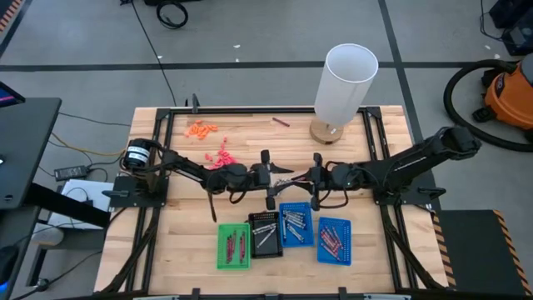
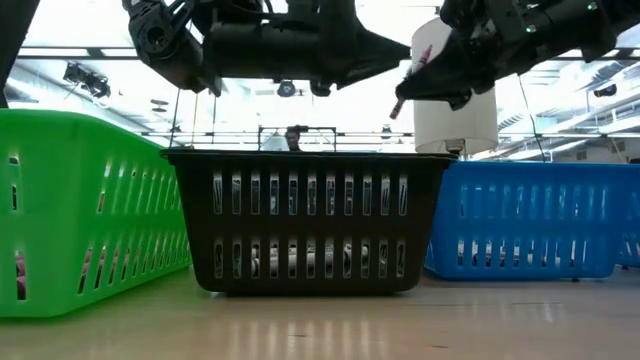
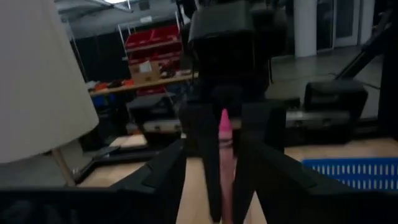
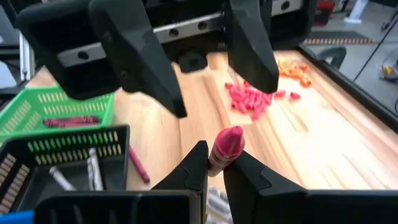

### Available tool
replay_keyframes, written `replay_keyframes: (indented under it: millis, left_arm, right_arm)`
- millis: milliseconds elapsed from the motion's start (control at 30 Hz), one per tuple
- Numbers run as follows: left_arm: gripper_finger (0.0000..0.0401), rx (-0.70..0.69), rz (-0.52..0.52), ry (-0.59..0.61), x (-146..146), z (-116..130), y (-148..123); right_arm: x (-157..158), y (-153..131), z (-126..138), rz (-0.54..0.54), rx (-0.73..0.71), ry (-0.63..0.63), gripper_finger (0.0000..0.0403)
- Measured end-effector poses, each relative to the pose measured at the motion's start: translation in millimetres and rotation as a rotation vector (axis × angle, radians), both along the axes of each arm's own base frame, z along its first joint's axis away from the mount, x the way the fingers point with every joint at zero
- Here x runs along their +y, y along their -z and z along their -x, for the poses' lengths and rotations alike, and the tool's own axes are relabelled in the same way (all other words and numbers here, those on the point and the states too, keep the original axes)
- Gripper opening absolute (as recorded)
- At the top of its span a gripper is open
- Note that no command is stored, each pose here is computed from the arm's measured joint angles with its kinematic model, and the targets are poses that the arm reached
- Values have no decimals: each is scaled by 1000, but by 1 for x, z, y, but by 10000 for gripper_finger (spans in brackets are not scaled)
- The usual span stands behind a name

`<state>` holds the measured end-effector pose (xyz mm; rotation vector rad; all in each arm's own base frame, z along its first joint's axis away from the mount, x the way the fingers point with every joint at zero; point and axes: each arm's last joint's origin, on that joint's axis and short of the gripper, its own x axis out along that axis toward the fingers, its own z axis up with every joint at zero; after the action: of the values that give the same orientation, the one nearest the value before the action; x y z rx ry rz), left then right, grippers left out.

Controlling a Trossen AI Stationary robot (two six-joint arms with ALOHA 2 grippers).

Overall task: Sort crayons
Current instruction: Put the pink crayon into the right blue bin

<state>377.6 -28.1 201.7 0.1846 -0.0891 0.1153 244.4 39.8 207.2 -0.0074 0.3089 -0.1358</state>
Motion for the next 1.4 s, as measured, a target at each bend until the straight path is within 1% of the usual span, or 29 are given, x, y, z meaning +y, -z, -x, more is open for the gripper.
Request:
replay_keyframes:
  millis: [133,267,367,467,567,667,800,900,1000,1100,1167,1300,1400]
  left_arm:
    - [189,70,19,6,-2,0,6]
    - [189,155,7,25,-10,1,14]
    - [190,234,-13,39,-16,3,22]
    - [190,302,-29,54,-21,4,28]
    - [190,356,-40,68,-26,7,32]
    - [190,386,-47,75,-29,9,31]
    - [190,400,-51,75,-28,13,24]
    - [190,406,-52,70,-26,13,23]
    - [190,407,-66,67,-24,13,23]
    - [190,409,-104,71,-24,13,23]
    - [190,412,-146,79,-26,13,23]
    - [190,415,-247,109,-34,14,23]
    - [190,417,-282,119,-36,15,23]
  right_arm:
    - [0,-2,9,-18,46,14,46]
    - [3,-2,19,-84,108,1,46]
    - [7,1,24,-159,162,-36,46]
    - [12,4,27,-248,210,-99,46]
    - [17,7,28,-351,265,-178,46]
    - [23,12,33,-465,361,-240,46]
    - [32,19,42,-590,502,-263,46]
    - [38,23,49,-632,582,-260,46]
    - [45,24,53,-681,631,-272,46]
    - [52,24,57,-746,677,-295,46]
    - [57,24,59,-767,694,-294,49]
    - [62,28,66,-803,765,-239,68]
    - [64,30,71,-827,819,-195,87]
